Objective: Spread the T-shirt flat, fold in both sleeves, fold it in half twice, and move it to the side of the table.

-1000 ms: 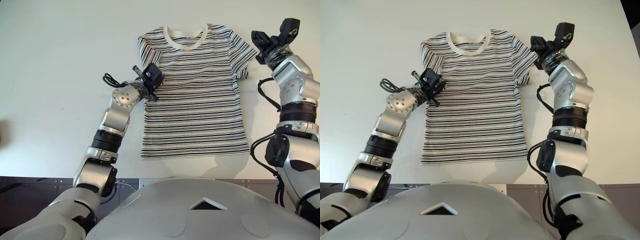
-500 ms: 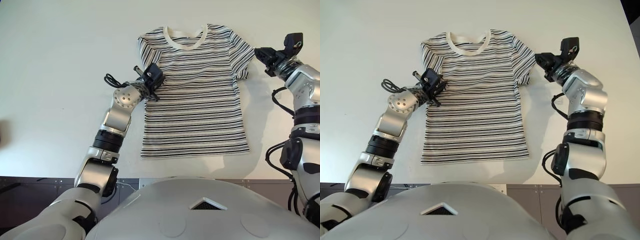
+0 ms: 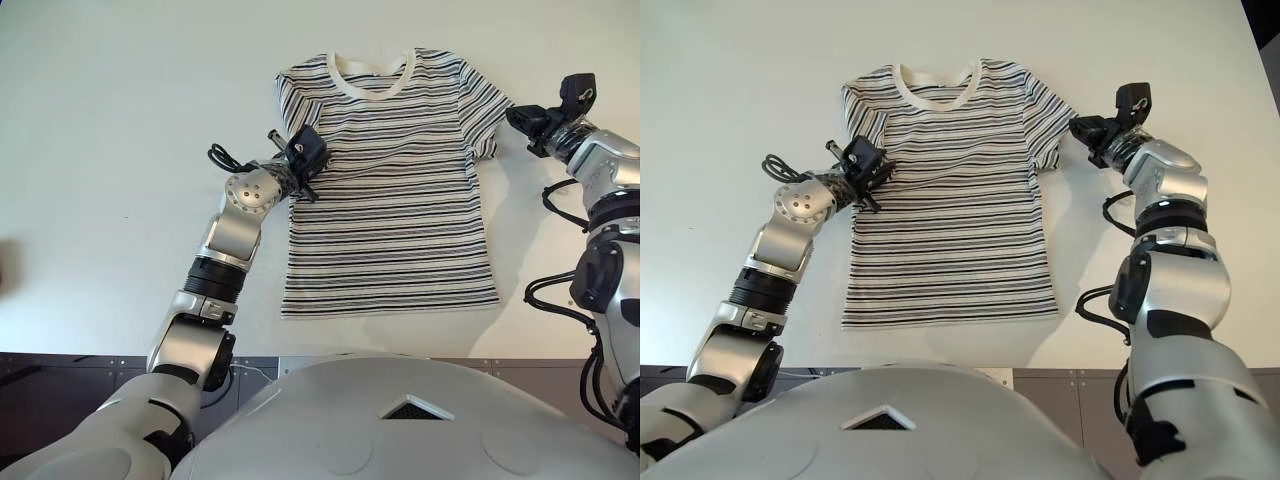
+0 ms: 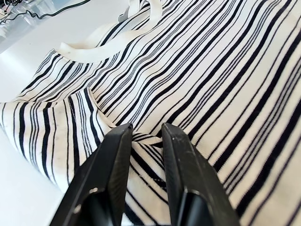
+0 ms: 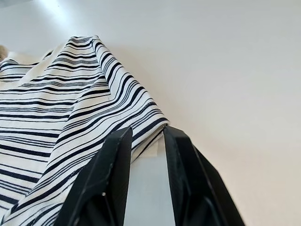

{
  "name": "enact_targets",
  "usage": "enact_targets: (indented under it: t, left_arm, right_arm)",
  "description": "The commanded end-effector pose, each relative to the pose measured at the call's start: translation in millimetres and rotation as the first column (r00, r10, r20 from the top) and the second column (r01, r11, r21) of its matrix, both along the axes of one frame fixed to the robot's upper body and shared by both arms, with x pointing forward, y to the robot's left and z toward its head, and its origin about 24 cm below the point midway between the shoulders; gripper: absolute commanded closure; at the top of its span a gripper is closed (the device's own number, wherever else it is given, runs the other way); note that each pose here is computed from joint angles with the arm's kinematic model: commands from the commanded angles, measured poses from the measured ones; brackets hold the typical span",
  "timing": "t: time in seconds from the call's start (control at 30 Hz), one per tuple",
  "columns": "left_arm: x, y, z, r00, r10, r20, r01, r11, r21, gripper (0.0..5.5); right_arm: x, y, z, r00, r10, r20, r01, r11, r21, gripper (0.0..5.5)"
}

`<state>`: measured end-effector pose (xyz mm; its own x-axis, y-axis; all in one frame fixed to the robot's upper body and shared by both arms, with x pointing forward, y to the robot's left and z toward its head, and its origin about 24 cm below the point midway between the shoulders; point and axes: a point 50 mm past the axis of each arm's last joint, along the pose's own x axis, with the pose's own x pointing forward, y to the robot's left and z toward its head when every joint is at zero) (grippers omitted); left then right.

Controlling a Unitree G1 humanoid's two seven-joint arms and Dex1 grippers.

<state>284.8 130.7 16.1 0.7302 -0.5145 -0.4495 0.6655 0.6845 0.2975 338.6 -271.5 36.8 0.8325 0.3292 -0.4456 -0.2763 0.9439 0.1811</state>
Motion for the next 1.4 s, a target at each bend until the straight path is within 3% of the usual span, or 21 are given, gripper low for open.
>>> enact_targets:
  t: [0.03,0.53,0.67,0.93,1.03,1.13,1.27,1.4]
  left_arm:
    - [0.7,0.2,-0.4,1.000,-0.020,-0.008,0.020,0.999,0.029,4.34]
    - [-4.8,2.8,-2.6,0.999,-0.025,-0.022,0.026,0.999,0.042,4.34]
    - [-1.7,-1.2,-1.1,0.998,-0.063,-0.024,0.064,0.997,0.049,4.34]
    - [-8.2,10.9,-3.4,0.997,-0.071,-0.017,0.072,0.993,0.097,4.34]
    - [0.1,11.5,4.6,0.998,-0.039,0.041,0.035,0.995,0.089,4.34]
    - [8.6,9.0,16.6,0.992,0.012,0.123,-0.017,0.999,0.041,4.34]
    - [10.4,6.8,36.8,0.973,0.048,0.227,-0.043,0.999,-0.026,4.34]
    - [-2.2,4.2,59.0,0.946,-0.032,0.322,0.037,0.999,-0.007,4.34]
  right_arm:
    - [9.1,4.4,9.4,0.999,-0.022,0.038,0.021,0.999,0.025,4.28]
    - [9.8,20.2,-4.1,1.000,-0.030,0.003,0.030,0.999,0.020,4.28]
    - [1.5,9.2,-9.7,0.999,-0.039,0.000,0.039,0.999,-0.001,4.28]
    - [-4.8,5.5,4.1,0.985,0.093,0.146,-0.096,0.995,0.017,4.28]
    - [-21.9,12.4,22.7,0.939,0.241,0.244,-0.250,0.968,0.008,4.28]
    - [-62.1,28.8,40.1,0.862,0.434,0.264,-0.439,0.897,-0.042,4.28]
    - [-119.3,42.2,39.3,0.739,0.660,0.139,-0.653,0.751,-0.096,4.28]
    - [-157.6,46.8,36.3,0.633,0.774,0.021,-0.770,0.632,-0.090,4.28]
